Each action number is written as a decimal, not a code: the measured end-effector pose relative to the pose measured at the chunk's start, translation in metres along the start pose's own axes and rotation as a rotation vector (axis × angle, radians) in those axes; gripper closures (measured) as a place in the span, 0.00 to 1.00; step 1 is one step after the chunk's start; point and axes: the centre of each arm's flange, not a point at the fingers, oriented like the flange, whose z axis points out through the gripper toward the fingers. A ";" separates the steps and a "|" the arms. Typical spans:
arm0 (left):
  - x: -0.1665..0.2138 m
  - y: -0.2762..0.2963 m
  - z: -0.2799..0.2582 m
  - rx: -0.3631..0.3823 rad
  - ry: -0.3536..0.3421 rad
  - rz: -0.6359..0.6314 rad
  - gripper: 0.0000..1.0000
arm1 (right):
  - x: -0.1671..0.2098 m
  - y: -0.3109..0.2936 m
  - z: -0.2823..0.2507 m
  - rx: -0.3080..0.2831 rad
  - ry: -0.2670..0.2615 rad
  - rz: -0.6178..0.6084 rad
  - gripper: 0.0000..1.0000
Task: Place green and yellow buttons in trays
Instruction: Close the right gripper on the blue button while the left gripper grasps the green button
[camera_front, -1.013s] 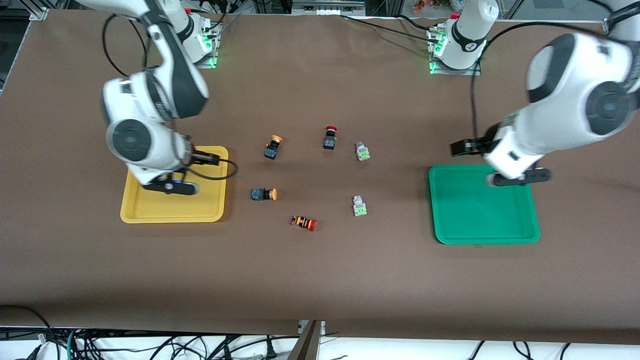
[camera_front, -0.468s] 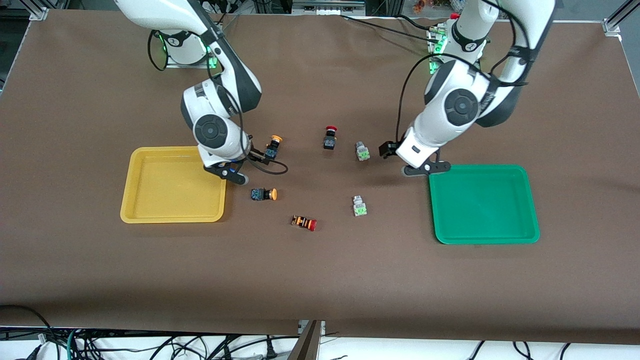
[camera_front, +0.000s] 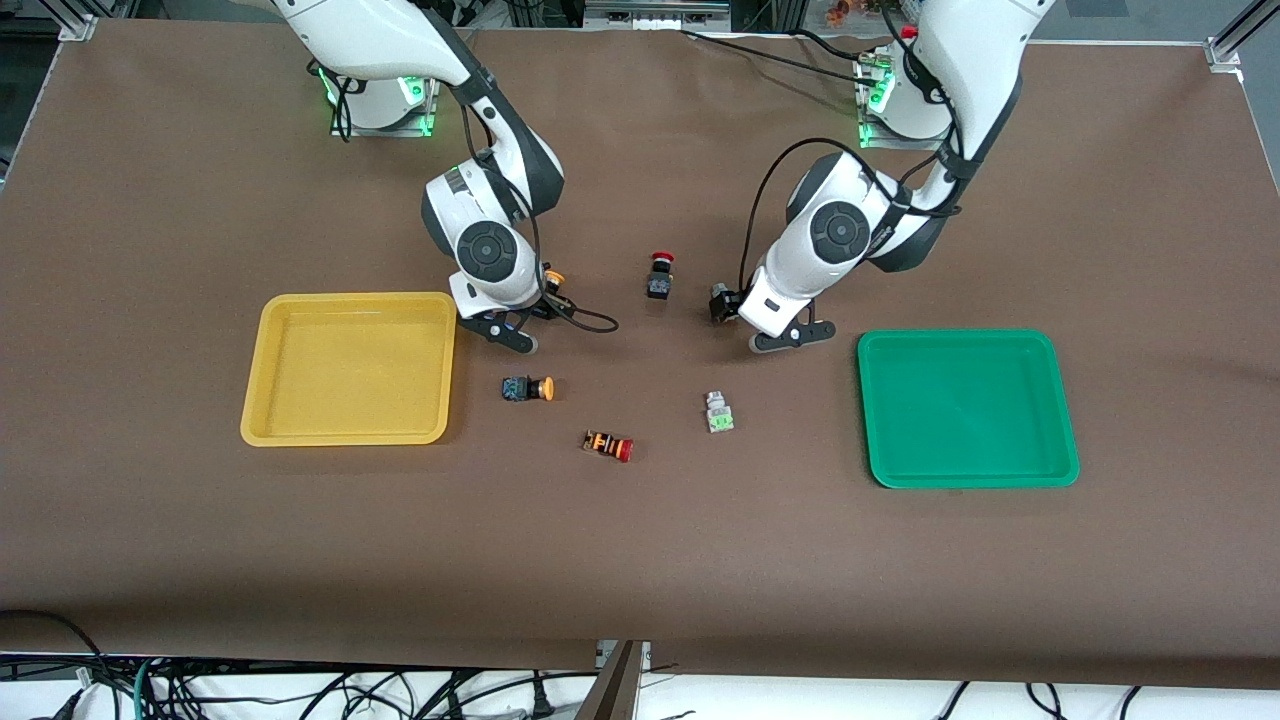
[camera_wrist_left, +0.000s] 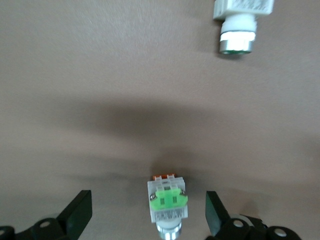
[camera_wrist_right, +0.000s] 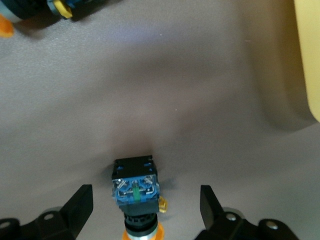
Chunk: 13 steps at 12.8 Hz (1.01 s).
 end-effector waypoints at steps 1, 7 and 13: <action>0.000 -0.001 0.006 0.003 -0.007 -0.023 0.00 | 0.001 0.000 0.002 0.002 0.002 0.002 0.05; -0.014 0.008 0.019 0.018 -0.026 -0.061 0.00 | 0.002 -0.001 0.004 0.005 0.004 -0.011 0.59; -0.021 0.014 0.027 0.016 -0.025 -0.062 0.53 | 0.064 0.053 -0.069 -0.045 -0.011 -0.167 0.59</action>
